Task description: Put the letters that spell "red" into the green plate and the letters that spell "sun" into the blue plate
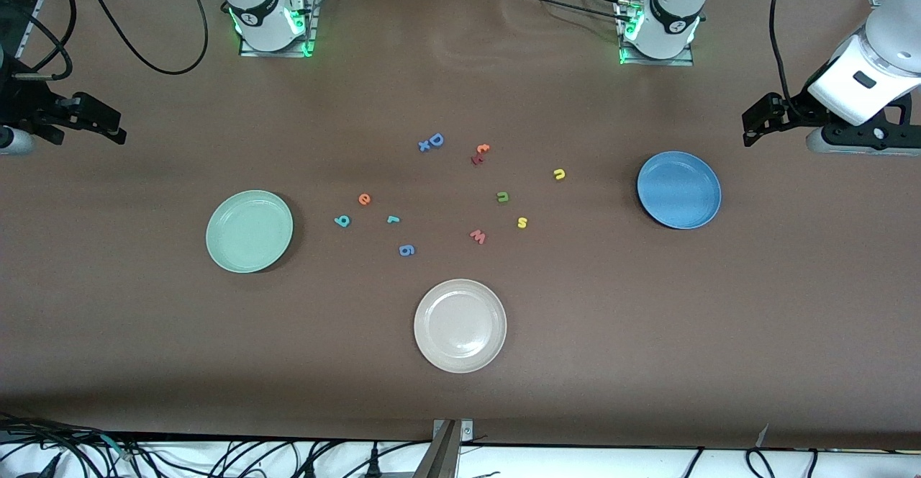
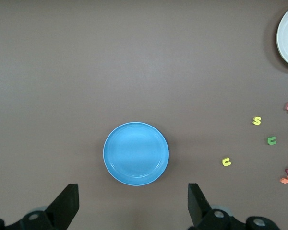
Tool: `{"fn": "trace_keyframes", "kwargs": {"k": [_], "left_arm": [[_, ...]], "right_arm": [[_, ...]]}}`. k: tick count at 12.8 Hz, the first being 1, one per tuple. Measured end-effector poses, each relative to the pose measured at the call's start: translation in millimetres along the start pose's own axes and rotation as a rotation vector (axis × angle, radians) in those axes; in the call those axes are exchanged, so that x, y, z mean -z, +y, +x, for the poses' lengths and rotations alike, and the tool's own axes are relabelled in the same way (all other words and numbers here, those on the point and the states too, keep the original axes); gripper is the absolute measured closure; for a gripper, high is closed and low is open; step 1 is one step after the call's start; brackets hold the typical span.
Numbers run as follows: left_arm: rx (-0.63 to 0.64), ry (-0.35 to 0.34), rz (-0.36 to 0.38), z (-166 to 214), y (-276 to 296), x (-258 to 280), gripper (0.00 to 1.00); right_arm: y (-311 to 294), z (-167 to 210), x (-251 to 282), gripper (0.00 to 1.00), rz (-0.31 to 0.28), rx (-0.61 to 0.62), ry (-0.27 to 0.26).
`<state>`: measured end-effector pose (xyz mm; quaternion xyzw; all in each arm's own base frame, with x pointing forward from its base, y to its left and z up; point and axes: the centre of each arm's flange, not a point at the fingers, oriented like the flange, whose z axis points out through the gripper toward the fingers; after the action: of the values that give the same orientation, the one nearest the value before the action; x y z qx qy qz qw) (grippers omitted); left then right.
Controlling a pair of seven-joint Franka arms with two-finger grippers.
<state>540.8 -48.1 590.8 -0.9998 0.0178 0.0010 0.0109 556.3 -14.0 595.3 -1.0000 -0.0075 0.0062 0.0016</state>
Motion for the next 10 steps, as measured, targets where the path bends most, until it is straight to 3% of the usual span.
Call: {"fn": "trace_keyframes", "kwargs": {"k": [10], "left_arm": [[0.003,-0.001,-0.025,-0.1,2.3,0.0,0.0]], "right_arm": [[-3.9,0.1,0.0,0.0,0.0,0.007,0.0]]}}
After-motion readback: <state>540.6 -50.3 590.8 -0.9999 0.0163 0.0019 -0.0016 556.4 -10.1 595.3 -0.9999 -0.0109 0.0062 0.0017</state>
